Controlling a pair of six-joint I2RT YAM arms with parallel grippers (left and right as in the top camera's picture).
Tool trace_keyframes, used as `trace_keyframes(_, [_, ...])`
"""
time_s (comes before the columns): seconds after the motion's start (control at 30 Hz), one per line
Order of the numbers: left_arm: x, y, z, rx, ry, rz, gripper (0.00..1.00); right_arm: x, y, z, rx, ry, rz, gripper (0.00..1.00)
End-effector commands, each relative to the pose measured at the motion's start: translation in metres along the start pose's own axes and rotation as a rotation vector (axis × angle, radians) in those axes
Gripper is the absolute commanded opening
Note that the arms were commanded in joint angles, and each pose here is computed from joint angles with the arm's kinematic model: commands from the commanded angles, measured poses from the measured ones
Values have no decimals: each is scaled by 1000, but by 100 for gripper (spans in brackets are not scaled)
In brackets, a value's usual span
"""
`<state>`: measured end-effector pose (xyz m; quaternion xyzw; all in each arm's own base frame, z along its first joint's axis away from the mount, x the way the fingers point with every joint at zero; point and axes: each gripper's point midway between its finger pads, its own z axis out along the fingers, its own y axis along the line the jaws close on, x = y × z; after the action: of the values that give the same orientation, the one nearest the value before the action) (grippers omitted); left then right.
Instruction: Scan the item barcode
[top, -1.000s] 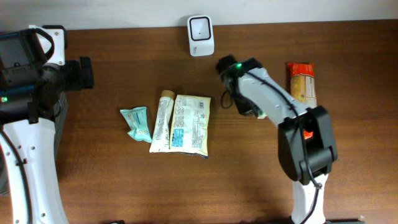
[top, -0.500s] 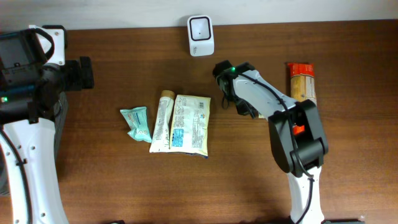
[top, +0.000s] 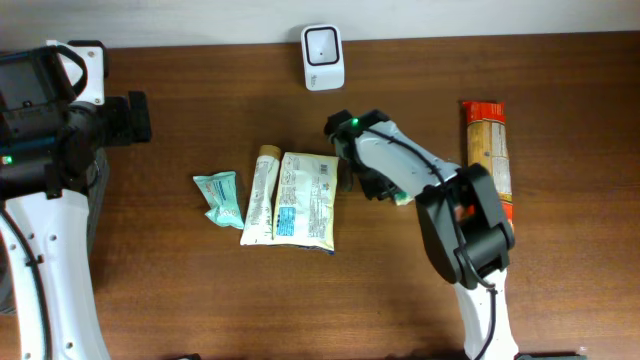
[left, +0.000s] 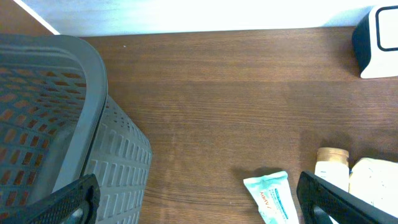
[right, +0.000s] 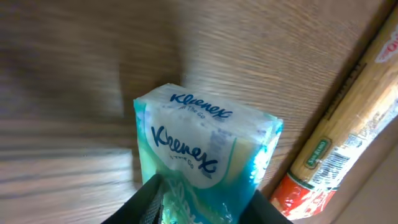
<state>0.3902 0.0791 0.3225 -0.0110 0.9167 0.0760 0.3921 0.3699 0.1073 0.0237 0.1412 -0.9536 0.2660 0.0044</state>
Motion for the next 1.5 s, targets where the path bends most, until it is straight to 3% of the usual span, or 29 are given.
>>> trace_keyframes(0.0, [-3, 0, -4, 4, -14, 12, 99, -2, 25, -19, -1, -48, -58, 36])
trace_keyframes(0.07, [-3, 0, -4, 4, -14, 12, 99, -3, 40, -32, 9, -87, -96, 36])
trace_keyframes(0.1, [-3, 0, -4, 4, -14, 13, 99, -4, 49, -39, 8, -108, -114, 24])
trace_keyframes(0.13, [-3, 0, -4, 4, -14, 13, 99, -5, 57, -46, 13, -134, -131, 4])
trace_keyframes(0.23, [-3, 0, -4, 4, -14, 13, 99, -11, 45, -56, 158, -201, -132, 4])
trace_keyframes(0.37, [-2, -1, -4, 4, -13, 13, 99, -14, -25, -71, 491, -265, 37, 4])
trace_keyframes(0.4, [-3, 0, -4, 4, -14, 13, 99, -15, -32, -70, 505, -268, 70, 4])
trace_keyframes(0.67, [-3, 0, -4, 4, -14, 12, 99, -21, -61, -14, 358, -173, 326, 4])
trace_keyframes(0.77, [-3, 0, -4, 4, -14, 13, 99, -19, -52, 5, 345, -113, 243, 4])
trace_keyframes(1.0, [-3, 0, -4, 4, -14, 12, 99, -7, -5, 17, 84, 2, 100, 4])
trace_keyframes(1.03, [-3, 0, -4, 4, -14, 13, 99, -6, -1, 17, 61, 10, 101, 7])
trace_keyframes(1.07, [-3, 0, -4, 4, -14, 12, 99, -5, 5, 17, 27, 17, 68, 17])
trace_keyframes(1.13, [-3, 0, -4, 4, -14, 12, 99, -1, 15, 17, -34, 39, -7, 45])
trace_keyframes(1.33, [-3, 0, -4, 4, -14, 12, 99, 5, 36, 0, -71, 44, -79, 56])
trace_keyframes(1.47, [-3, 0, -4, 4, -14, 12, 99, -13, 7, -45, 165, -83, 28, 60])
